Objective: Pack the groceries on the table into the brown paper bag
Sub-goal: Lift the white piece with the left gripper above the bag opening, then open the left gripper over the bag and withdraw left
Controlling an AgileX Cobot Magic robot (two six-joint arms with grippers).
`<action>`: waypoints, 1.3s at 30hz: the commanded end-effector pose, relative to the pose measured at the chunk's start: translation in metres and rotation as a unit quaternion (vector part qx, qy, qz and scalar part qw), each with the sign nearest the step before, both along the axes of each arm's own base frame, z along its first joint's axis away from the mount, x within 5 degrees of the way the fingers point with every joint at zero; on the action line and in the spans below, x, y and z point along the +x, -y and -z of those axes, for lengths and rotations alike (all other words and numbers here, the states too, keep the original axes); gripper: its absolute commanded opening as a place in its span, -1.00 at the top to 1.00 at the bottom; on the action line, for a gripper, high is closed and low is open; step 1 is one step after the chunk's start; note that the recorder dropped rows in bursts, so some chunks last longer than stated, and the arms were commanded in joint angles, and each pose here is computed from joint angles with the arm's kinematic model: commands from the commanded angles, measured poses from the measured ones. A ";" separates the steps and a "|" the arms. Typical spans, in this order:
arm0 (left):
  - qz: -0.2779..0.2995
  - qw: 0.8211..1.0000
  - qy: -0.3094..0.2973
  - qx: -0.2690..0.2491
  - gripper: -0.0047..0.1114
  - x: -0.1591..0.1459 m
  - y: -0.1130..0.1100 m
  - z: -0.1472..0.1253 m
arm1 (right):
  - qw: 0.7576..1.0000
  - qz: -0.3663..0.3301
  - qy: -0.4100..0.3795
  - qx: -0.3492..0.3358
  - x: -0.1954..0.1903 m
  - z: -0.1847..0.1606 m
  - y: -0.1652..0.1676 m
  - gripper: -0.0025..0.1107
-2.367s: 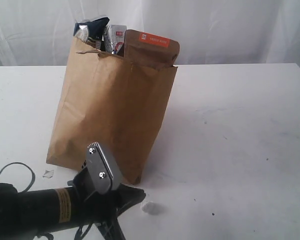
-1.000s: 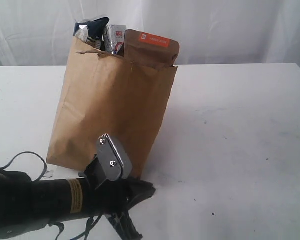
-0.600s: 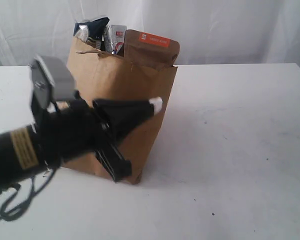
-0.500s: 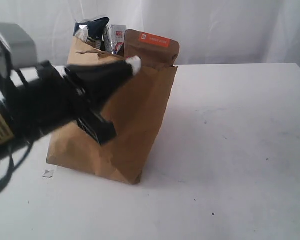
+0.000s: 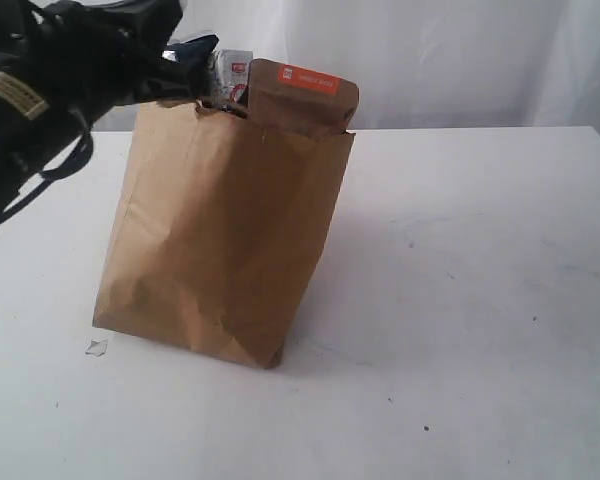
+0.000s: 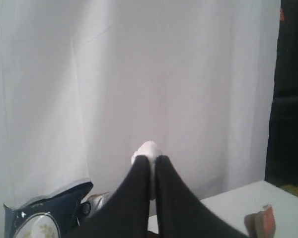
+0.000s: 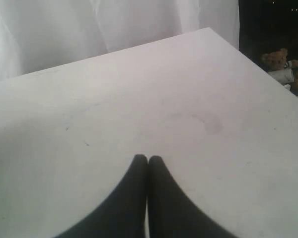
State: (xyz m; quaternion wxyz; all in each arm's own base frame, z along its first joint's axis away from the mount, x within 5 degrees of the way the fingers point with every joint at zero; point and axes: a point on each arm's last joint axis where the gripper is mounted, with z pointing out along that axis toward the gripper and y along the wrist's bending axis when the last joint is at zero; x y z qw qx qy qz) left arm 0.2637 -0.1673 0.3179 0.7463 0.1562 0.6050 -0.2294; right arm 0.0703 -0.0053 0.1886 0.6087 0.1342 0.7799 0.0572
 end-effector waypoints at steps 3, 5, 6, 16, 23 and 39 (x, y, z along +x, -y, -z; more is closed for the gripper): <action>0.015 0.994 -0.063 0.083 0.80 0.042 0.030 0.016 | 1.000 -0.004 -0.001 -0.005 0.000 0.001 0.000 0.96; 0.021 0.985 -0.106 0.135 0.47 0.045 0.033 0.020 | 1.000 -0.004 -0.001 -0.005 0.000 0.001 0.000 0.96; 0.021 0.980 -0.134 0.145 0.25 0.045 0.033 0.023 | 1.000 -0.004 -0.001 -0.005 0.000 0.001 0.000 0.96; 0.007 0.960 -0.233 0.157 -0.05 0.015 0.010 -0.002 | 1.000 -0.004 -0.001 -0.005 0.000 0.001 0.000 0.96; -0.006 0.966 -0.227 0.125 -0.04 -0.017 -0.018 -0.013 | 1.000 -0.004 -0.001 -0.005 0.000 0.001 0.000 0.96; -0.119 0.980 -0.139 0.075 0.92 -0.063 -0.105 -0.009 | 1.000 -0.004 -0.001 -0.005 0.000 0.001 0.000 0.96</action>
